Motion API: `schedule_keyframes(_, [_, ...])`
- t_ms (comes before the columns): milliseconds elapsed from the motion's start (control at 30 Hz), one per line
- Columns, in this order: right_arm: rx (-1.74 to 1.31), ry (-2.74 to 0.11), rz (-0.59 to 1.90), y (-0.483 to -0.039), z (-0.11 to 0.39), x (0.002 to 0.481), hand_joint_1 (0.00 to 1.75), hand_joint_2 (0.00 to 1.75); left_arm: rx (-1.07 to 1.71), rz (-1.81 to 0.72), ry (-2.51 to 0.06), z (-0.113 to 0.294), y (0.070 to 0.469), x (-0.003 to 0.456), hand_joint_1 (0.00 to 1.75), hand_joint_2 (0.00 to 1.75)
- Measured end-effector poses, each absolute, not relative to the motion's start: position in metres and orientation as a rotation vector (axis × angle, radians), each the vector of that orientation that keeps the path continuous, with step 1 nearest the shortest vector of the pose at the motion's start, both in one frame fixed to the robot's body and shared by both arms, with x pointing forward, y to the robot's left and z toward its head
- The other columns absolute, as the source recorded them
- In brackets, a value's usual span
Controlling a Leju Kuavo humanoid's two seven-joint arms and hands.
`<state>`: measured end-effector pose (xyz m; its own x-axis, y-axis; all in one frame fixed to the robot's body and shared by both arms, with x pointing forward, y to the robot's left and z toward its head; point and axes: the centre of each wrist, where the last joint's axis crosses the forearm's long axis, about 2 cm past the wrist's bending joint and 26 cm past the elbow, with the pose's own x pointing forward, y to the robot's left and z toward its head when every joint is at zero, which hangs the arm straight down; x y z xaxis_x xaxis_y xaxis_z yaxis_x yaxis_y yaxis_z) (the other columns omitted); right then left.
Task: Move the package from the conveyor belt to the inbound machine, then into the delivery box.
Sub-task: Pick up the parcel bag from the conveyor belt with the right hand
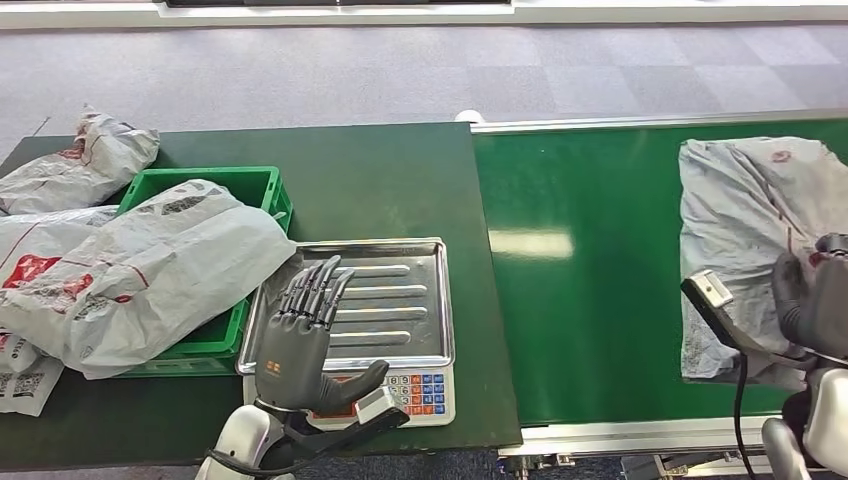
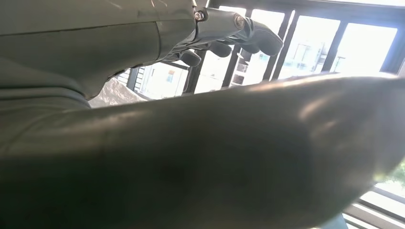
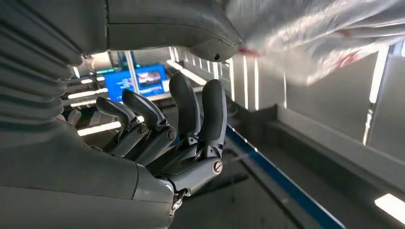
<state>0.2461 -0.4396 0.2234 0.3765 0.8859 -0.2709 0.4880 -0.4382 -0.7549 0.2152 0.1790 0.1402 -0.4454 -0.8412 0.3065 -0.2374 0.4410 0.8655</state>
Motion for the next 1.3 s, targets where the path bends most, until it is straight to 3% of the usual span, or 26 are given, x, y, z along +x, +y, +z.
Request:
schedule_keyframes(133, [-2.123,-1.232,0.890,-0.453,0.260,0.262,1.75,1.75,0.909,-0.986,-1.928,0.140,0.179,0.215,0.00,0.00])
schedule_keyframes(267, [-2.068,-1.332,0.944,-0.457,0.354,0.338,1.75,1.75,0.904,-0.967,-1.950,0.140,0.180,0.219,0.00,0.00])
schedule_keyframes(367, [-1.988,-1.382,1.021,-0.437,0.393,0.385,1.75,1.75,0.897,-0.951,-1.961,0.139,0.180,0.221,0.00,0.00])
schedule_keyframes(500, [-1.720,-1.547,1.102,-0.370,0.392,0.442,1.75,1.75,0.888,-0.951,-1.966,0.138,0.179,0.222,0.00,0.00])
schedule_keyframes(700, [-1.461,-1.663,1.239,-0.282,0.361,0.470,1.75,1.75,0.880,-0.957,-1.964,0.136,0.177,0.225,0.00,0.00])
schedule_keyframes(733, [-1.409,-1.687,1.255,-0.268,0.360,0.472,1.39,1.75,0.878,-0.958,-1.961,0.135,0.176,0.226,0.00,0.00])
schedule_keyframes(833, [-1.215,-1.737,1.260,-0.225,0.355,0.476,0.08,1.75,0.874,-0.954,-1.948,0.135,0.175,0.228,0.00,0.00])
schedule_keyframes(867, [-1.156,-1.739,1.254,-0.215,0.350,0.476,0.00,1.75,0.874,-0.955,-1.941,0.135,0.175,0.228,0.00,0.00])
schedule_keyframes(1000, [-1.018,-1.703,1.236,-0.205,0.302,0.470,0.00,1.75,0.879,-0.965,-1.916,0.134,0.178,0.226,0.00,0.00])
schedule_keyframes(1300, [-1.113,-1.251,1.291,-0.259,0.152,0.404,0.00,1.75,0.895,-0.961,-1.867,0.131,0.187,0.217,0.00,0.00])
